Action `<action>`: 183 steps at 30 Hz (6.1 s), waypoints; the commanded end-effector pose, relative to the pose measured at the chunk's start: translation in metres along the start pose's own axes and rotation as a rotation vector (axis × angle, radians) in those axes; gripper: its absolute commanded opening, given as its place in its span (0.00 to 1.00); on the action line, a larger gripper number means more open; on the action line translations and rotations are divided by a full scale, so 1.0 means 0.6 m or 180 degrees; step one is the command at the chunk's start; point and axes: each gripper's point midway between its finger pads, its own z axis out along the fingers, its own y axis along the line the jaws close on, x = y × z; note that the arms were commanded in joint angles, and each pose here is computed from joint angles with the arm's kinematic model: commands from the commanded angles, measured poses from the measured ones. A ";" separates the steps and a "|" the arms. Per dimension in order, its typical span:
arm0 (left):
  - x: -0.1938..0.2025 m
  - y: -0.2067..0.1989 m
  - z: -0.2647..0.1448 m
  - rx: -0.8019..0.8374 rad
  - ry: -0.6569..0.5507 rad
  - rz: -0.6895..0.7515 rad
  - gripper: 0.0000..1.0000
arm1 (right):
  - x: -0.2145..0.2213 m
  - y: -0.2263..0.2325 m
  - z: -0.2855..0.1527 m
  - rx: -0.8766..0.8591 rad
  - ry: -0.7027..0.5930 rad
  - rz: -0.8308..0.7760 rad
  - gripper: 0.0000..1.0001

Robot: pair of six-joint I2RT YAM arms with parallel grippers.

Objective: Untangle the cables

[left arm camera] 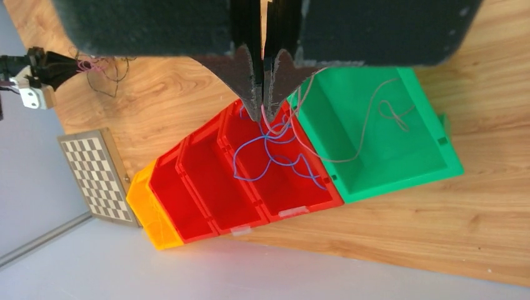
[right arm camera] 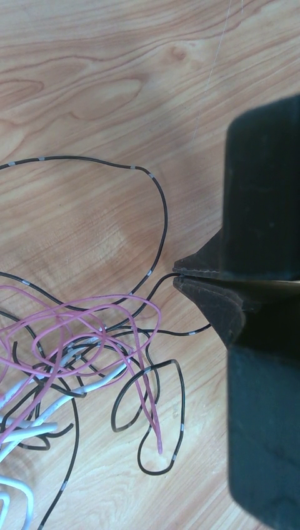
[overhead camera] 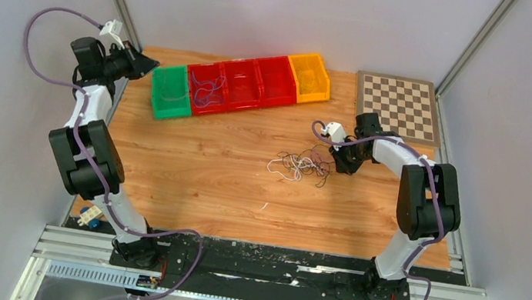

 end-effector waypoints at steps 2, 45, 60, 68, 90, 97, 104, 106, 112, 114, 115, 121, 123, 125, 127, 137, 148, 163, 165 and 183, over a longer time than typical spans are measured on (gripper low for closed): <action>-0.025 0.005 -0.002 -0.0259 -0.0138 0.0360 0.00 | -0.008 0.002 -0.004 -0.0013 -0.0043 0.0001 0.00; -0.008 -0.044 0.035 -0.0451 0.0656 0.1256 0.94 | -0.129 0.059 -0.053 -0.0412 -0.0694 -0.0164 0.00; 0.386 -0.410 0.047 0.1912 0.1928 0.1036 0.89 | -0.138 0.086 -0.096 -0.0863 -0.0736 0.0645 0.63; 0.505 -0.468 0.126 0.2080 0.2402 0.0509 0.78 | -0.191 0.058 -0.059 -0.0897 -0.0890 0.0753 0.49; 0.545 -0.462 0.130 0.2060 0.2423 0.0302 0.71 | -0.263 0.053 -0.065 -0.0698 -0.1407 0.0161 0.00; 0.480 -0.509 0.151 0.2383 0.1857 0.0530 0.66 | -0.274 0.079 -0.090 -0.0780 -0.1544 0.0113 0.00; 0.484 -0.546 0.188 0.2622 0.1769 0.0376 0.61 | -0.282 0.083 -0.127 -0.0738 -0.1667 0.0147 0.00; 0.488 -0.567 0.184 0.2763 0.1692 0.0427 0.72 | -0.292 0.089 -0.142 -0.0775 -0.1741 0.0145 0.00; 0.499 -0.589 0.197 0.2850 0.1387 0.0550 0.80 | -0.309 0.089 -0.159 -0.0776 -0.1821 0.0137 0.00; 0.498 -0.587 0.211 0.2794 0.1287 0.0585 0.78 | -0.312 0.090 -0.164 -0.0778 -0.1842 0.0129 0.00; 0.498 -0.588 0.215 0.2787 0.1257 0.0614 0.77 | -0.313 0.090 -0.165 -0.0779 -0.1845 0.0127 0.00; 0.512 -0.604 0.245 0.2880 0.1185 0.0605 0.53 | -0.321 0.085 -0.180 -0.0700 -0.1891 0.0099 0.00; 0.506 -0.613 0.241 0.2951 0.1140 0.0558 0.39 | -0.325 0.079 -0.188 -0.0659 -0.1918 0.0112 0.00; 0.500 -0.615 0.237 0.2968 0.1048 0.0583 0.32 | -0.326 0.075 -0.193 -0.0659 -0.1939 0.0139 0.00; 0.493 -0.619 0.236 0.2975 0.0987 0.0594 0.25 | -0.327 0.075 -0.198 -0.0670 -0.1960 0.0145 0.00; 0.451 -0.648 0.207 0.3114 0.0863 0.0437 0.09 | -0.312 0.062 -0.201 -0.0659 -0.1951 0.0311 0.00; 0.494 -0.639 0.240 0.2996 0.0971 0.0339 0.66 | -0.330 0.070 -0.221 -0.0738 -0.2053 0.0282 0.00; 0.360 -0.645 0.171 0.2705 0.0840 -0.0114 0.00 | -0.283 0.029 -0.217 -0.0499 -0.1956 0.0691 0.68; 0.341 -0.628 0.169 0.2486 0.0870 -0.0132 0.00 | -0.277 0.032 -0.195 -0.0395 -0.1984 0.0784 0.73; 0.122 -0.657 0.087 0.2478 0.0403 -0.0128 0.00 | -0.230 0.062 0.051 -0.0309 -0.1552 0.1017 0.35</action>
